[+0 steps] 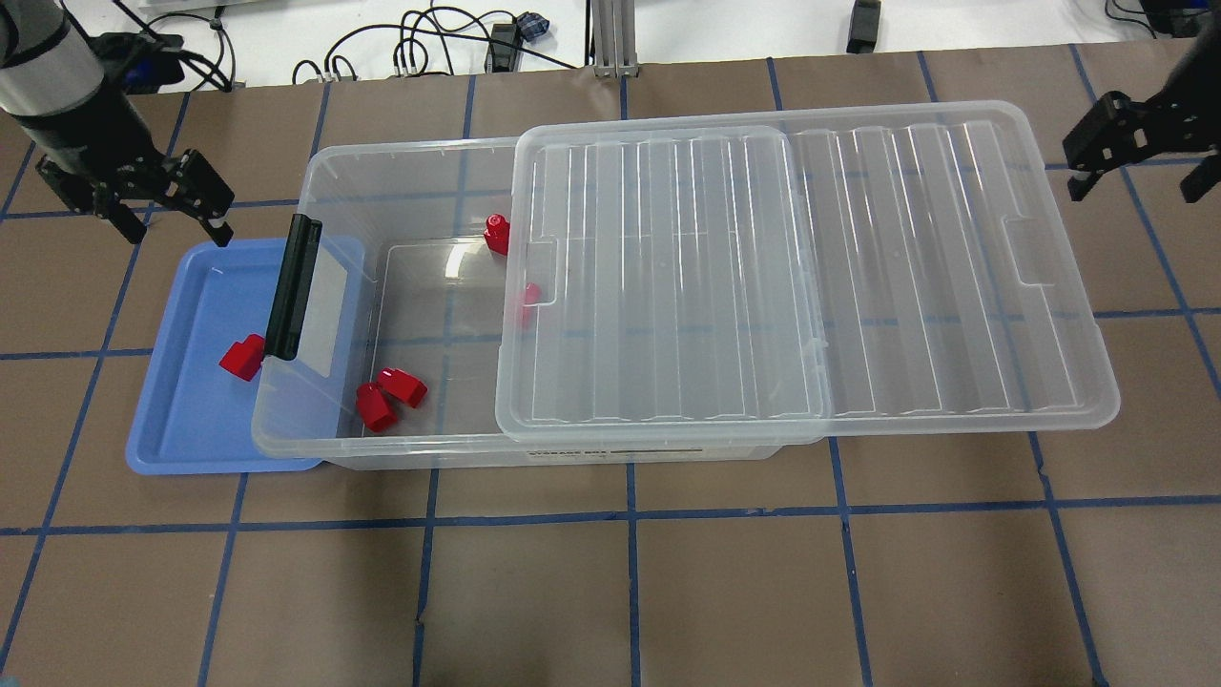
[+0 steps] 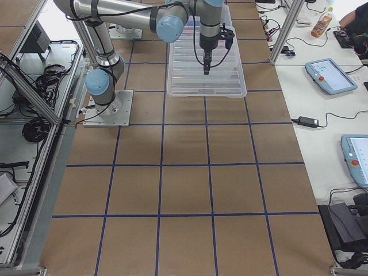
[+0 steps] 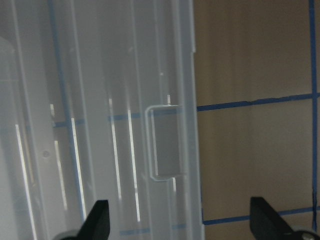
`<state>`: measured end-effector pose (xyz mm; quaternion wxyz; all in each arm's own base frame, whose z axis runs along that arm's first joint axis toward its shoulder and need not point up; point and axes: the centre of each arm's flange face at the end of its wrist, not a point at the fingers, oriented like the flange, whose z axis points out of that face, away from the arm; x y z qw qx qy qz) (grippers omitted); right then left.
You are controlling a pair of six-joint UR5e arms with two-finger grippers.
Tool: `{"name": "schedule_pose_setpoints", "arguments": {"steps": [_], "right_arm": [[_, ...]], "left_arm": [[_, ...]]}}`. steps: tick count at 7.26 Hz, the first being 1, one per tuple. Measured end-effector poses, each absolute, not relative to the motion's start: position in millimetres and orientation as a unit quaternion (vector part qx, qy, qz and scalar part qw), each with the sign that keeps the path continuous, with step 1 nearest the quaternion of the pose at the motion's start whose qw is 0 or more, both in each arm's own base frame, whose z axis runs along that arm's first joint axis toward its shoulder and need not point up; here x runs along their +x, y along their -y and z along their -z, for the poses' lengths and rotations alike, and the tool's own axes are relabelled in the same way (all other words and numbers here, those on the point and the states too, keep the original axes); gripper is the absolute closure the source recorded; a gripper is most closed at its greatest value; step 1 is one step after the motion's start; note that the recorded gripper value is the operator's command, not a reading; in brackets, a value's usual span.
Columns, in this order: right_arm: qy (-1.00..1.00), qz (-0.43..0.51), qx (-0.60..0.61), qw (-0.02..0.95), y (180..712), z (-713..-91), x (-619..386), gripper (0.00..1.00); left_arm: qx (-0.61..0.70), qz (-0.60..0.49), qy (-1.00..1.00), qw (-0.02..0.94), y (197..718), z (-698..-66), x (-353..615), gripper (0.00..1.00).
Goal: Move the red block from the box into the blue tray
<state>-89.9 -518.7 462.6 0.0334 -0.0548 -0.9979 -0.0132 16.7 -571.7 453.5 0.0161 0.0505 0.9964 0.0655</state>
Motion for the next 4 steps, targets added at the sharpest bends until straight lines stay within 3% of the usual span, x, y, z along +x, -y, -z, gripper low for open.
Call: {"name": "schedule_pose_setpoints", "arguments": {"steps": [4], "right_arm": [[0.997, 0.069, -0.002, 0.029, 525.4, -384.7, -139.0, 0.0]], "left_arm": [[0.014, -0.014, -0.999, 0.035, 524.7, -528.5, -139.5, 0.0]]}}
